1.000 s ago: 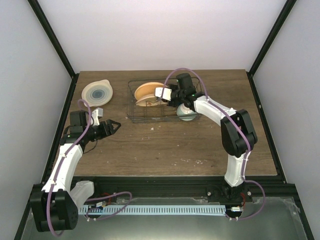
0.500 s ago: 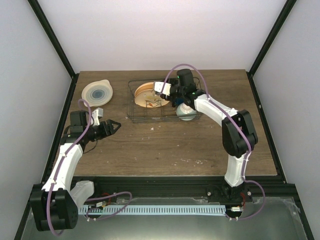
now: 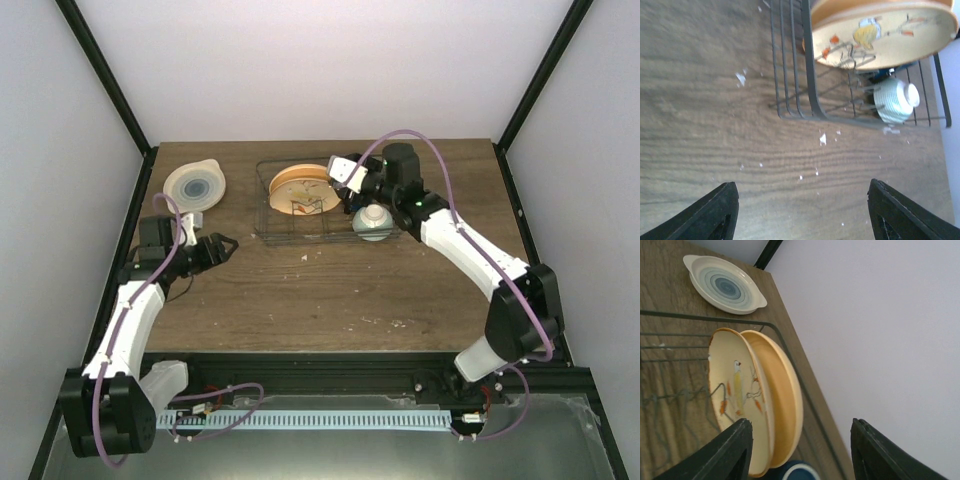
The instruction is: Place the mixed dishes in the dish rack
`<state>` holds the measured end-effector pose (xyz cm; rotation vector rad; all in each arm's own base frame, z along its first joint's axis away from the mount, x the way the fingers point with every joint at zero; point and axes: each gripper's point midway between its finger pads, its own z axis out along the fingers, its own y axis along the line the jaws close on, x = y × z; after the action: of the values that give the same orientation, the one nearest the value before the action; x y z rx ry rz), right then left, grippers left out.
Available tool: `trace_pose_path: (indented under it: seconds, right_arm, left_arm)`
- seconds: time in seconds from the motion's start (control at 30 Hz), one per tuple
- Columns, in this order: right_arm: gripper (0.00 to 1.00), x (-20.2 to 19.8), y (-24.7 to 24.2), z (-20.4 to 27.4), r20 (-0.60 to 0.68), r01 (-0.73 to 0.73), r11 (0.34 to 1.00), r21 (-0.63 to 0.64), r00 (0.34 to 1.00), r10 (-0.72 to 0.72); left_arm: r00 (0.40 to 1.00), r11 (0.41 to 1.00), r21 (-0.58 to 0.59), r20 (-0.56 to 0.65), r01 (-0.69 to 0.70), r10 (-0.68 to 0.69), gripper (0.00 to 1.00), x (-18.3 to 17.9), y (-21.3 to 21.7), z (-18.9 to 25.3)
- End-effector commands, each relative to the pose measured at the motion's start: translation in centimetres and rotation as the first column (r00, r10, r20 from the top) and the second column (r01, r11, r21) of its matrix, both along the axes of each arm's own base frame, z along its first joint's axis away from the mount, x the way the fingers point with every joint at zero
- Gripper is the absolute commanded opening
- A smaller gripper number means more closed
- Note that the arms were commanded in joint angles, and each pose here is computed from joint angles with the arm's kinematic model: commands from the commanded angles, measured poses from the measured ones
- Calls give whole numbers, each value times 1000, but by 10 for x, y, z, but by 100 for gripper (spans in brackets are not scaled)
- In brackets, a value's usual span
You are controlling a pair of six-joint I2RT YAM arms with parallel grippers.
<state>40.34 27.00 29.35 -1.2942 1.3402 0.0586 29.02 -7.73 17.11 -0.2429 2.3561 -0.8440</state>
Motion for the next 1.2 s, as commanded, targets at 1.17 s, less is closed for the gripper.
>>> trace_pose_path:
  seconds: [1.17]
  right_arm:
    - [49,-80,-10,-61,-553,334,910,245,819,-152]
  left_arm:
    - [775,777,392,-208,-492,596,70,237,259,-121]
